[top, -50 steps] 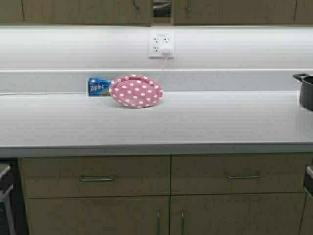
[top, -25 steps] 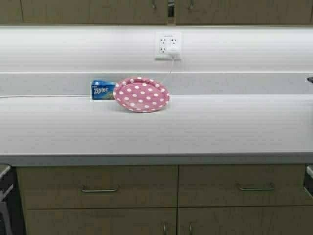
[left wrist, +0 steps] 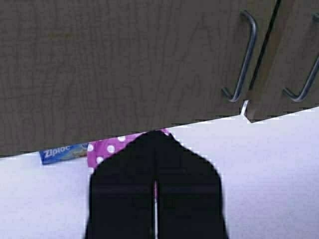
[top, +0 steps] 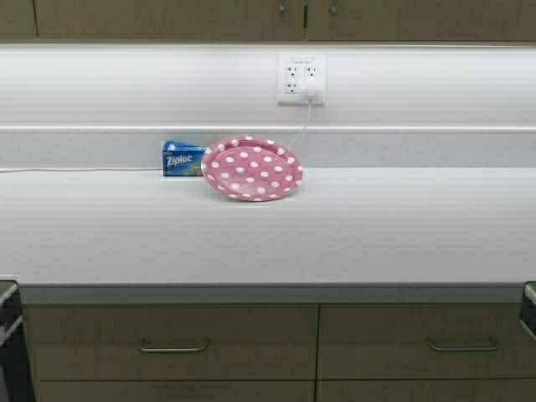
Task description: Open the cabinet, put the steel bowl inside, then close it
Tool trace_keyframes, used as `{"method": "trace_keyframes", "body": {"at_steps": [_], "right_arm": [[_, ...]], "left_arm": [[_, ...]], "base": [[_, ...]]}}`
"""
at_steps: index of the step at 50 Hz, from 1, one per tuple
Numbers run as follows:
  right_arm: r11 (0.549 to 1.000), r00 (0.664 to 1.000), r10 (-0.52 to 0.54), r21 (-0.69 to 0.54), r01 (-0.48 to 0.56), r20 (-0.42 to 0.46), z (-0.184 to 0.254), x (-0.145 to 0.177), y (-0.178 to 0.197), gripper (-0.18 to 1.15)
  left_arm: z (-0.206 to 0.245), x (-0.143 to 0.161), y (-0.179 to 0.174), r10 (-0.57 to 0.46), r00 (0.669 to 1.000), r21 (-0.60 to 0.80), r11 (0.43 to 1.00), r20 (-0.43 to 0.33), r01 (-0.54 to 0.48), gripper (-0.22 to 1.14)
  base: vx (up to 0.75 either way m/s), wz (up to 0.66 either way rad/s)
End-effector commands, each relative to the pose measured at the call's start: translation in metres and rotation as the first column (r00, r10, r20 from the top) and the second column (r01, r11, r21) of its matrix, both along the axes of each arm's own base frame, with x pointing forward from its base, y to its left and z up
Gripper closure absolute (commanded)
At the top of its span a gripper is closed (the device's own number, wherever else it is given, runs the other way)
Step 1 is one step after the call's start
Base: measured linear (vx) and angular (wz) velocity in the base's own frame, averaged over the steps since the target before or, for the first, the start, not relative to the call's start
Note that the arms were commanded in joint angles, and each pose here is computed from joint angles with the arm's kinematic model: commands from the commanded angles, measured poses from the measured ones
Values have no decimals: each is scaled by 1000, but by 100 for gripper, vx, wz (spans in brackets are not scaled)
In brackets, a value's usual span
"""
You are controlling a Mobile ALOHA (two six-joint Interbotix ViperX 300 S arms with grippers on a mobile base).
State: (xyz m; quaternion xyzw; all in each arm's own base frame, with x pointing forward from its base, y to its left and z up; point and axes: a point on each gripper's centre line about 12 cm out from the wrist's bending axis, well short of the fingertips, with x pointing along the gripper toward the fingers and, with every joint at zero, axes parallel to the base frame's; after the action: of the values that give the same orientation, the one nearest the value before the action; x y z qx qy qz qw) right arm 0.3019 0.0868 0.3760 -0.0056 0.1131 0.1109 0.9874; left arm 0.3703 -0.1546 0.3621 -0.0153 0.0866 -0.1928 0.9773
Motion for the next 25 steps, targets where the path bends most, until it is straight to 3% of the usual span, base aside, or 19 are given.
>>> {"method": "trace_keyframes", "body": {"at_steps": [1,25], "right_arm": [[1000,1000,2,10,-2,31,12,2,1,90],[1000,1000,3,0,-3,15,7,9,3,90]], "left_arm": [[10,-4,-1,-4,1000,-14,1000,27,5,88],[0,-3,-1,-3,1000,-10,1000,12,3,88]], "base": [[10,-5],[5,-3]]}}
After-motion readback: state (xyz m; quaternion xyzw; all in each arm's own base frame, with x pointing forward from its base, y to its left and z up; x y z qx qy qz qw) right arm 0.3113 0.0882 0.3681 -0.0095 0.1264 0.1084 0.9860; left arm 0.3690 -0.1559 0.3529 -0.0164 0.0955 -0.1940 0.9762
